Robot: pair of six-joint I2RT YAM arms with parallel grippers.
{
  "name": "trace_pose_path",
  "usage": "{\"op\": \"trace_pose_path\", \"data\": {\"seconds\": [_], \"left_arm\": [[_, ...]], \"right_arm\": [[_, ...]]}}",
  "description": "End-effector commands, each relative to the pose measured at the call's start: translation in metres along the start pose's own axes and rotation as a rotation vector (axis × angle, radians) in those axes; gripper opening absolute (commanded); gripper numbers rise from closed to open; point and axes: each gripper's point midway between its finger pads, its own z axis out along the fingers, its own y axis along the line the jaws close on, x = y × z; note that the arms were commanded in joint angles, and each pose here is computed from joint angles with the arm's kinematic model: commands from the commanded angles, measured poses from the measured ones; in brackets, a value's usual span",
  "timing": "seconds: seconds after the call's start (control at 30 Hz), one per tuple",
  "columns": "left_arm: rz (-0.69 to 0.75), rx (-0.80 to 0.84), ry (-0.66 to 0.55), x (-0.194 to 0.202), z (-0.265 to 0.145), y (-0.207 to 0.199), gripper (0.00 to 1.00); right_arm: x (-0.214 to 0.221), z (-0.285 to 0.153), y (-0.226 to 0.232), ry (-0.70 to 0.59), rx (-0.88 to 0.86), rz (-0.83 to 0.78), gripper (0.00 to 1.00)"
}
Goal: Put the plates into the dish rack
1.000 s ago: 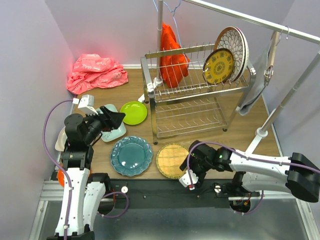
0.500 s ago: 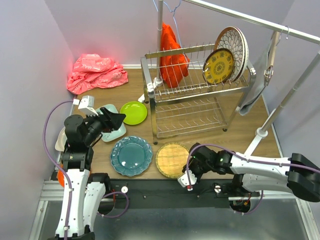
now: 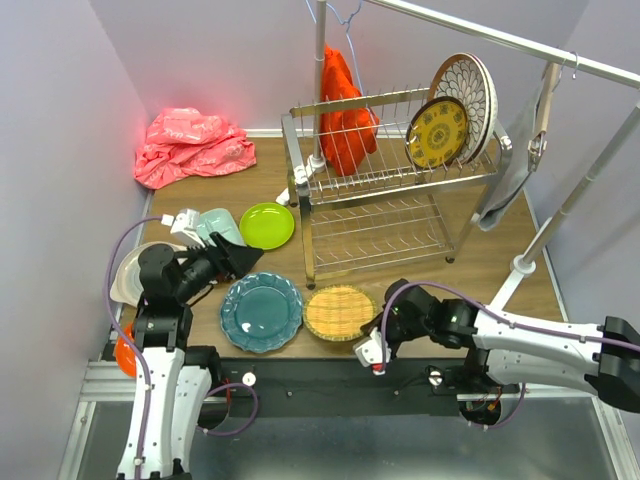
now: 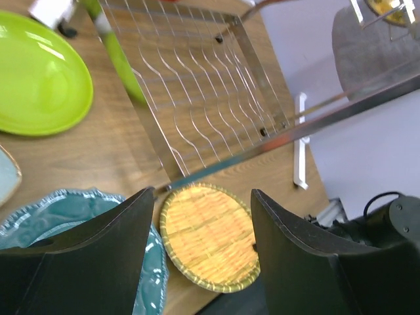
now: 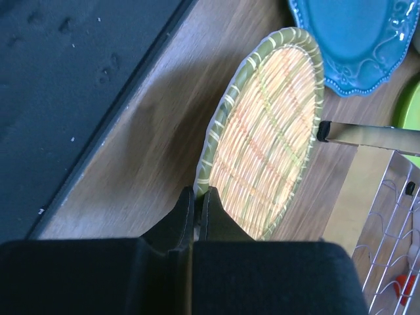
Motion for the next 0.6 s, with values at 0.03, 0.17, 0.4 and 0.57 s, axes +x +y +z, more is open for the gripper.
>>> {"op": "trace_pose_path", "data": {"seconds": [0.03,0.17,0.4,0.57], "left_arm": [[-0.149,0.119,0.115,0.035,-0.005,-0.013,0.70],[-0.258,0.119,0.182,0.055,-0.009,-0.011,0.70],[-0.399,0.043,0.303,0.080,-0.017,-0.004,0.70],[-0.466,-0.077,0.377,0.095,-0.020,0.011,0.70]], "right_arm": [[-0.030,-0.014,-0.009,-0.087,-0.011,0.105,0.01],[-0.044,-0.024,-0.030,-0.114,0.041,0.135,0.01],[-0.067,-0.044,-0.068,-0.165,0.152,0.155,0.01],[-0.075,-0.052,-0.083,-0.185,0.196,0.162,0.01]]}}
